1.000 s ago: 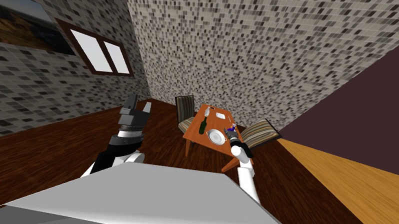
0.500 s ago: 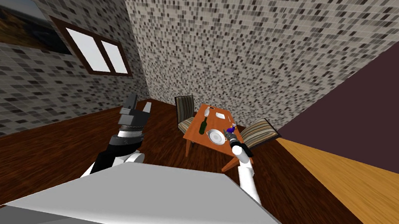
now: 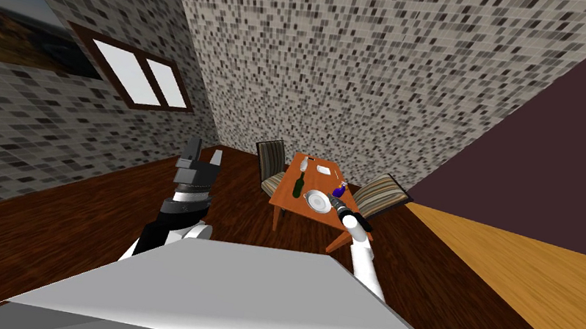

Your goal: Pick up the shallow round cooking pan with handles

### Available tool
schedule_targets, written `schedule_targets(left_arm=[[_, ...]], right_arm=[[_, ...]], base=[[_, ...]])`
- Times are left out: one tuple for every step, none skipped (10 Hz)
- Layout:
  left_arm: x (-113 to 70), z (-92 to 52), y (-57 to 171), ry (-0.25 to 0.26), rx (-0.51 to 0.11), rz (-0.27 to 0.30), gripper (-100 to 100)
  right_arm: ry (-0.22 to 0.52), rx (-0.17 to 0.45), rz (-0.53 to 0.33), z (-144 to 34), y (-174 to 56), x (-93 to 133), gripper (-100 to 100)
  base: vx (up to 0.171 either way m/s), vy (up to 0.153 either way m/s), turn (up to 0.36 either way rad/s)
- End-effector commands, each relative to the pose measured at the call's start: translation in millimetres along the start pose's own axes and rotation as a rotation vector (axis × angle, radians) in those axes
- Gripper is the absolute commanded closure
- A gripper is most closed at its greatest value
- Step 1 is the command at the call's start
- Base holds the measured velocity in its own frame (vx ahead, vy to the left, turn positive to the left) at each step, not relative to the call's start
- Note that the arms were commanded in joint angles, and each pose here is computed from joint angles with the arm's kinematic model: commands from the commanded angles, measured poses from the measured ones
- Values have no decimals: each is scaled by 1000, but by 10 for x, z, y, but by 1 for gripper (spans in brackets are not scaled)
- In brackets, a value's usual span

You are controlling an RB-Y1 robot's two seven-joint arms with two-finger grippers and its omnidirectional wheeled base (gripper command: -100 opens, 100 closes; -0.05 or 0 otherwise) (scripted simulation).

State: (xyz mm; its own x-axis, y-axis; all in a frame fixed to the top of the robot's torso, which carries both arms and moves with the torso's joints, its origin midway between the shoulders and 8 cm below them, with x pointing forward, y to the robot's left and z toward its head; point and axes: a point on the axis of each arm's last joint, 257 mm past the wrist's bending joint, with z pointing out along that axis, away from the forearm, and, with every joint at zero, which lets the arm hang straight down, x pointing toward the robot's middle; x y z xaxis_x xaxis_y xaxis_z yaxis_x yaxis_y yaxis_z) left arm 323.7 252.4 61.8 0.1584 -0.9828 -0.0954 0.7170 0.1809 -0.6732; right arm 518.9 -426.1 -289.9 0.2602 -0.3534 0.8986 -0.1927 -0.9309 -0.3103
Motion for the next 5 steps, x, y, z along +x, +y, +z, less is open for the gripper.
schedule_targets(left_arm=[[0,0,0,0,0,0,0],[0,0,0,0,0,0,0],[0,0,0,0,0,0,0],[0,0,0,0,0,0,0],[0,0,0,0,0,0,0]], right_arm=[[-51,2,96,17,96,-154,-100],[-63,-6,133,19,131,-219,-100],[-63,-6,144,19,131,-219,-100],[-113,-13,218,22,217,-396,-100],[-112,-14,243,22,217,-396,-100]], base=[[15,13,-2],[14,9,-3],[9,4,1],[21,4,9],[21,4,6]])
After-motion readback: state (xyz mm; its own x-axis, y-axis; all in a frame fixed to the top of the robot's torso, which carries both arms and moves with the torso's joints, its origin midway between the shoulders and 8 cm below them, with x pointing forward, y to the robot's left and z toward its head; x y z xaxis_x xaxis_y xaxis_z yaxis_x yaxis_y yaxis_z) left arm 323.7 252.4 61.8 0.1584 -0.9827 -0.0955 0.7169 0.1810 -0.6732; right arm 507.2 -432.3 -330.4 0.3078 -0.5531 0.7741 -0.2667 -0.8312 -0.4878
